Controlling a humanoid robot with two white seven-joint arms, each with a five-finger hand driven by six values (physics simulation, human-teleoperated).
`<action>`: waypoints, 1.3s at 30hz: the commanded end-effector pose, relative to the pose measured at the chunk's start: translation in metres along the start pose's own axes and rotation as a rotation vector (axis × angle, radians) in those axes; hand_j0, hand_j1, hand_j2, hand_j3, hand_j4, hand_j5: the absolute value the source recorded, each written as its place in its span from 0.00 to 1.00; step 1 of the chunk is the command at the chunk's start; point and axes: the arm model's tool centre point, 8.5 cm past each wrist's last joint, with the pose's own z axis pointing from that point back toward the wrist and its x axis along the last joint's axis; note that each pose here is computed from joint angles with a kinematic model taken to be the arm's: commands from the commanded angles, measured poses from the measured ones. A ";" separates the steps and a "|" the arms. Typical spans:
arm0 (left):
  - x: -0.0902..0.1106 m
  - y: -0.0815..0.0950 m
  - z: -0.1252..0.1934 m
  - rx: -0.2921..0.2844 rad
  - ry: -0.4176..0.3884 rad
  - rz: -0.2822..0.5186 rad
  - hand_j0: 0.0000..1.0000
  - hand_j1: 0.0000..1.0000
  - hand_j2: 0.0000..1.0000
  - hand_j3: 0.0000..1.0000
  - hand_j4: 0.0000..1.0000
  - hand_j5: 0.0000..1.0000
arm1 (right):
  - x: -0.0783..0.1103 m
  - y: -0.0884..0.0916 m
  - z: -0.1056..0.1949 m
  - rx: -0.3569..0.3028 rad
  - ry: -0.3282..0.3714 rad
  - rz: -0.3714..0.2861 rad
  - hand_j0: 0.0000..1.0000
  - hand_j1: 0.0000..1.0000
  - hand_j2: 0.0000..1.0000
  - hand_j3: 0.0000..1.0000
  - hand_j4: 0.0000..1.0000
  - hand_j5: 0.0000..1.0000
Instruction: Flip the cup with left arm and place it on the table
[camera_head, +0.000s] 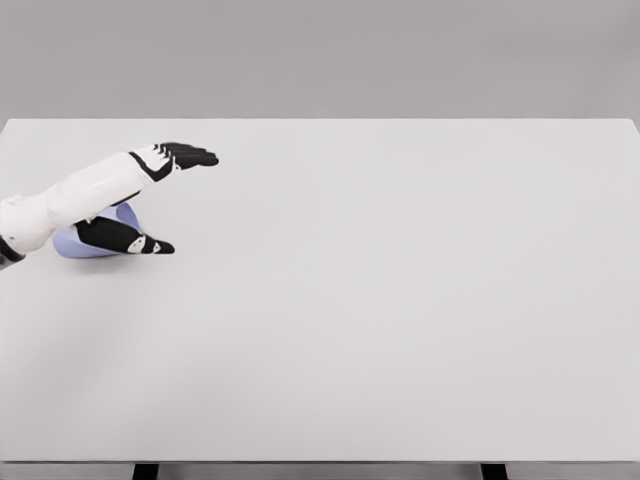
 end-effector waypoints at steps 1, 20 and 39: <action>0.004 -0.005 -0.005 -0.007 -0.014 0.007 1.00 1.00 1.00 1.00 1.00 1.00 | 0.000 0.000 0.000 0.001 0.000 -0.002 1.00 1.00 1.00 1.00 1.00 1.00; -0.022 0.085 0.082 -0.002 0.409 0.142 1.00 1.00 1.00 1.00 1.00 1.00 | -0.001 0.000 0.000 -0.001 0.003 0.001 1.00 1.00 1.00 1.00 1.00 1.00; -0.061 0.006 0.053 -0.176 0.696 0.291 0.95 0.95 0.95 0.95 0.95 0.95 | -0.001 0.000 0.000 -0.001 0.003 0.001 1.00 1.00 1.00 1.00 1.00 1.00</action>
